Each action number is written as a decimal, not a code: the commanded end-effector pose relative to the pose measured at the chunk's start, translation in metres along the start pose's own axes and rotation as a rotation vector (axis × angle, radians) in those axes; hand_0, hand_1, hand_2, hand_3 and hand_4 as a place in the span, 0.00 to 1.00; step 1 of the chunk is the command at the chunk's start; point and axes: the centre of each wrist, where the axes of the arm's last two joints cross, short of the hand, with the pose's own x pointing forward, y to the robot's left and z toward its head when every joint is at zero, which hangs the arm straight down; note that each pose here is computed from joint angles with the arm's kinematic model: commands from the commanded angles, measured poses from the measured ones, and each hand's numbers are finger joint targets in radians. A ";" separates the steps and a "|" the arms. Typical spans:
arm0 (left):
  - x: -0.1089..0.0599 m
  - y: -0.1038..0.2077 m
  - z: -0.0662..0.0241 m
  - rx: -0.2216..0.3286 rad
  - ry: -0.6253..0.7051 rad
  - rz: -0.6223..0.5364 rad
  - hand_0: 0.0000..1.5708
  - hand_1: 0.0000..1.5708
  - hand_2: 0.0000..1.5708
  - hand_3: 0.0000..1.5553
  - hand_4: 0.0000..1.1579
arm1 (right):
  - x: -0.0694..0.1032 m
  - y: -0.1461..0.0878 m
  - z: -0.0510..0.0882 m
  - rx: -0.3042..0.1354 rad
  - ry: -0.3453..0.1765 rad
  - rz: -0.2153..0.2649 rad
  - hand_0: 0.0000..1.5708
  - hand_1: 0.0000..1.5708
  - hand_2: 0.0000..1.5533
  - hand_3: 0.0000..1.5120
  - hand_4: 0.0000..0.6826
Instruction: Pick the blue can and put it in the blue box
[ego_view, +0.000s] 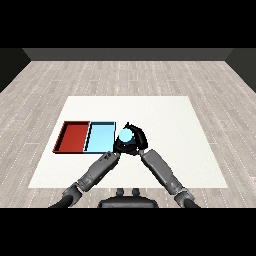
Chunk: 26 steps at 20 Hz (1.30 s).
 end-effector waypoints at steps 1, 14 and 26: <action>-0.011 -0.002 -0.0036 -0.030 0.018 -0.027 0.00 0.00 0.00 0.00 0.00 | 0.011 0.016 0.002 0.043 -0.003 -0.038 0.92 0.92 0.93 0.89 0.71; -0.003 -0.001 -0.0097 0.160 0.080 -0.076 1.00 1.00 0.99 0.94 0.98 | 0.008 -0.003 0.000 0.032 -0.016 -0.036 0.90 0.90 0.94 0.91 0.77; 0.004 -0.003 -0.0096 0.181 0.041 -0.115 1.00 1.00 0.99 0.94 0.98 | 0.003 0.008 -0.004 0.004 0.011 0.046 0.00 0.00 0.00 0.00 0.00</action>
